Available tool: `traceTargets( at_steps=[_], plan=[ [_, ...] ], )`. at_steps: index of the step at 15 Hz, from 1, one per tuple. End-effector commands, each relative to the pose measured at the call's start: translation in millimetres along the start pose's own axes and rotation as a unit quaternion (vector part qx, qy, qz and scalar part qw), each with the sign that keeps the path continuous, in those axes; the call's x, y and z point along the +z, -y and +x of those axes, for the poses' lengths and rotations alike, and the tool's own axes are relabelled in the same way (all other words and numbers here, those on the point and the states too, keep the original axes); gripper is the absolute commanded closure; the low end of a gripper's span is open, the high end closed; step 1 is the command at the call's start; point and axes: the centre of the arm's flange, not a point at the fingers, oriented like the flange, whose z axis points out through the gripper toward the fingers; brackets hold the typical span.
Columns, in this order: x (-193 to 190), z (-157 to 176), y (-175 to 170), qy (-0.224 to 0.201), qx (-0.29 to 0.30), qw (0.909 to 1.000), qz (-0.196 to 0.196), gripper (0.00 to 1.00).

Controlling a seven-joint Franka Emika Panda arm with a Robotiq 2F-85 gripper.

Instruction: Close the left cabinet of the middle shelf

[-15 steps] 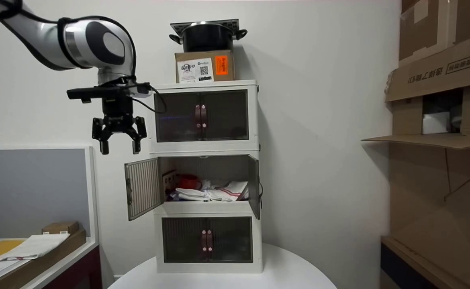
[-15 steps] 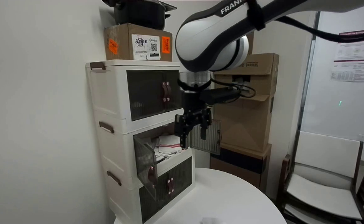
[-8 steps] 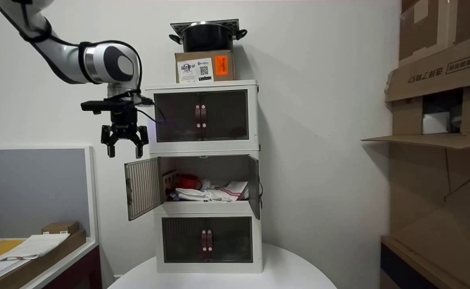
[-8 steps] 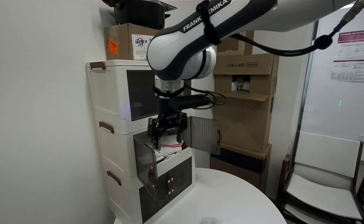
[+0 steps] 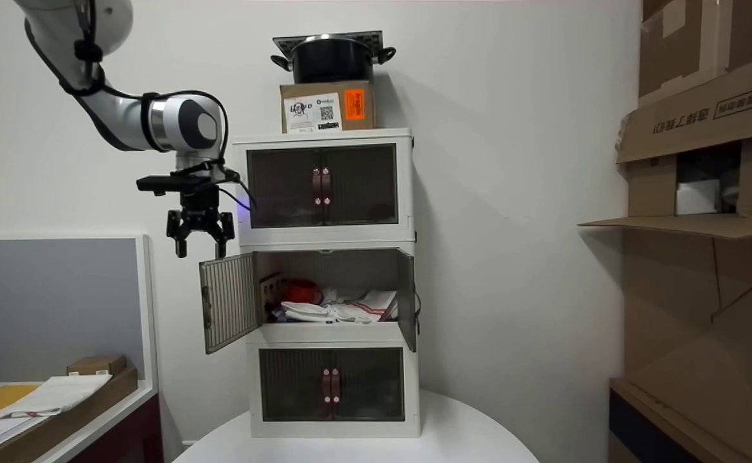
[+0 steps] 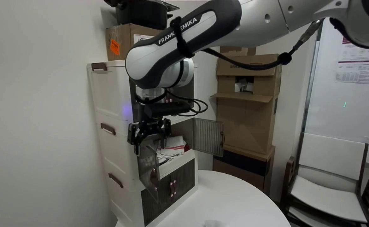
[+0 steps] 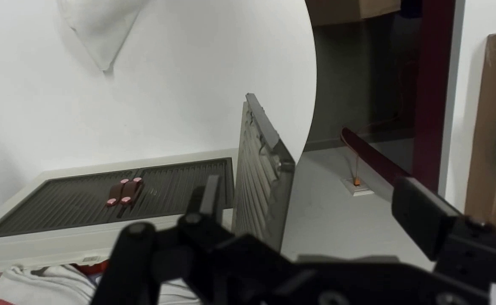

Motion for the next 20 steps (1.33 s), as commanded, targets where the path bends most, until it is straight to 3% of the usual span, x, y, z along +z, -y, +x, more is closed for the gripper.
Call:
traceTargets(
  at_steps=[1, 5, 9, 13, 17, 19, 20],
  plan=[
    [9, 31, 5, -0.008, 0.049, 0.9978, -0.044, 0.00],
    [21, 38, -6, -0.031, 0.111, 0.9863, -0.118, 0.00],
    [19, 35, -20, -0.077, 0.179, 0.9614, -0.195, 0.00],
    [12, 30, -30, -0.111, 0.243, 0.9288, -0.257, 0.00],
    [2, 26, -39, -0.168, 0.310, 0.8838, -0.307, 0.00],
    [0, 22, -35, -0.144, 0.269, 0.9235, -0.232, 0.00],
    [0, 21, -29, -0.144, 0.250, 0.9347, -0.207, 0.00]
  ],
)
